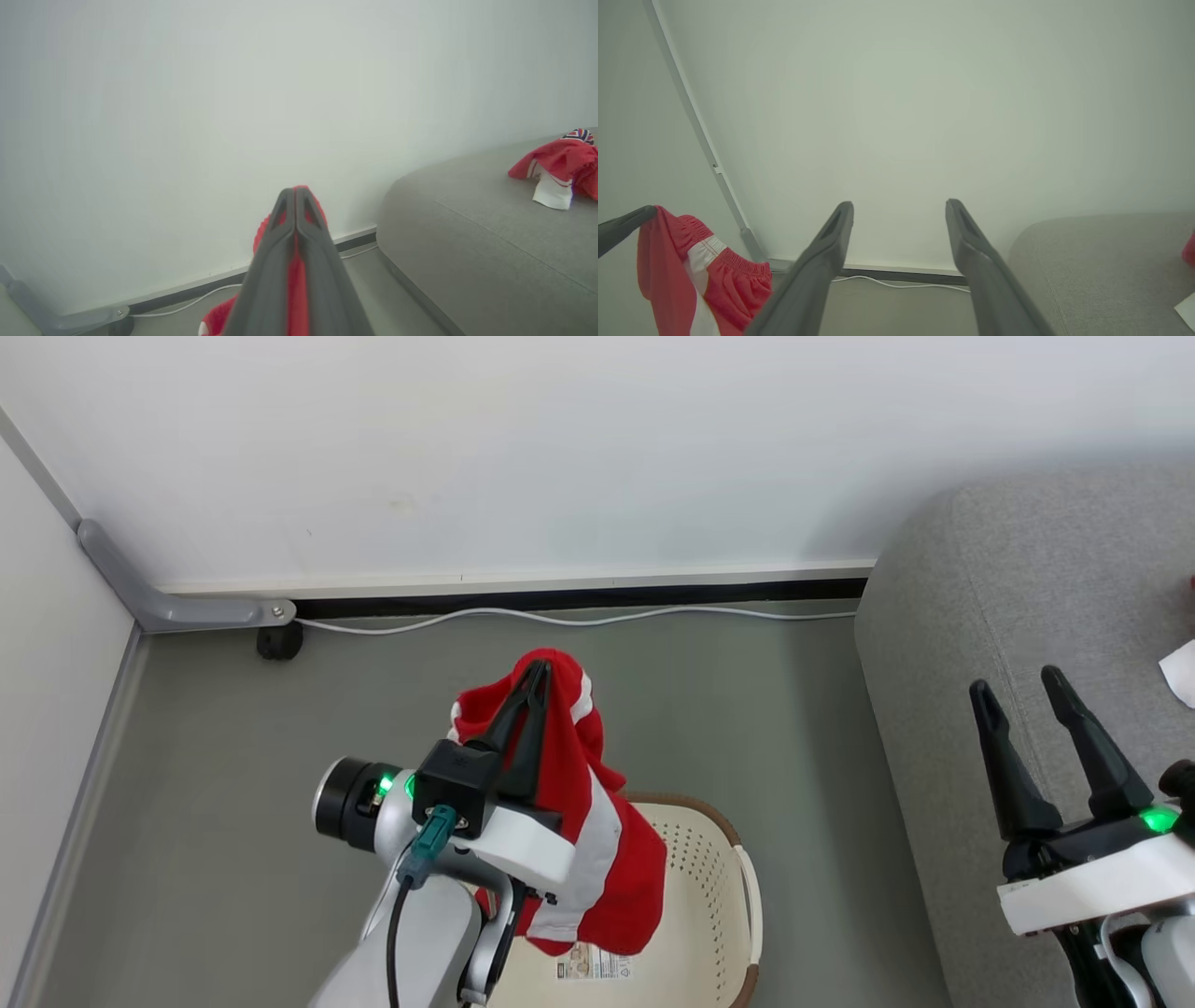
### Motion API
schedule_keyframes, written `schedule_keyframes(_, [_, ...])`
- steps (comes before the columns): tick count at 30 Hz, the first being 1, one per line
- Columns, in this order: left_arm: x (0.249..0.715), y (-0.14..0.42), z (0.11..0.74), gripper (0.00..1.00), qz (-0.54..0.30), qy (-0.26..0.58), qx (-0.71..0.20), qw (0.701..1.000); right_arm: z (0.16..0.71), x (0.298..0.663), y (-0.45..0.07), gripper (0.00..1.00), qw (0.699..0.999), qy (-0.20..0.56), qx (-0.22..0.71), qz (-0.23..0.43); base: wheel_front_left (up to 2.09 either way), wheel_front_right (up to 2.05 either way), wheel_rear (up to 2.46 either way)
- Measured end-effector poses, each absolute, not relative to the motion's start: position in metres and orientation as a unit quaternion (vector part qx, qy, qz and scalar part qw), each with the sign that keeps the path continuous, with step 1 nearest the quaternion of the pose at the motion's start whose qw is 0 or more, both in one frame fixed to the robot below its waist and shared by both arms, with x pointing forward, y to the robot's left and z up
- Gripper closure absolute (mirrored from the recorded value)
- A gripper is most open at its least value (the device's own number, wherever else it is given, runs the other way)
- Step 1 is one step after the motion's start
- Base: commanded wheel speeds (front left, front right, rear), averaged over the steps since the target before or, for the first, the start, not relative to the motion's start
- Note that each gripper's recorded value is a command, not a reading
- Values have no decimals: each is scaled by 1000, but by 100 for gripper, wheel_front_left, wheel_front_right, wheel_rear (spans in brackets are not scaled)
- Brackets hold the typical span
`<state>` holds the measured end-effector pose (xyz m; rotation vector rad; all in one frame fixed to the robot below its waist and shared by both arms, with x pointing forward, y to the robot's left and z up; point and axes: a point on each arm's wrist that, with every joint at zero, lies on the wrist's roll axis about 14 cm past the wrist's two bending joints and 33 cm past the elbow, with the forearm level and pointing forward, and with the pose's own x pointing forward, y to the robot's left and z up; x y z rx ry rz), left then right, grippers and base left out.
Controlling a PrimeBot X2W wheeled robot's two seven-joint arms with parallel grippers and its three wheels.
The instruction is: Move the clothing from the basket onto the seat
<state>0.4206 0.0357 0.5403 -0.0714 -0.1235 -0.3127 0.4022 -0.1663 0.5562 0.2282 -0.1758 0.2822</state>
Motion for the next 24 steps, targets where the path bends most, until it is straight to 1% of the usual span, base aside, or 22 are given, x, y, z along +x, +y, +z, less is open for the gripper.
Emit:
schedule_keyframes(5, [422, 30, 565, 100, -173, -99, -33, 979, 552, 398, -166, 0, 980, -82, 117, 136, 0, 0, 0])
schedule_keyframes(15, [424, 19, 634, 100, -200, -186, -19, 962, 542, 392, -163, 0, 982, -67, 116, 134, 0, 0, 0])
schedule_keyframes(20, [423, 16, 649, 100, -207, -204, -15, 957, 539, 391, -162, 0, 982, -64, 117, 134, 0, 0, 0])
schedule_keyframes(24, [423, 9, 652, 100, -215, -209, -9, 954, 538, 389, -150, 0, 979, -60, 118, 153, 0, 0, 0])
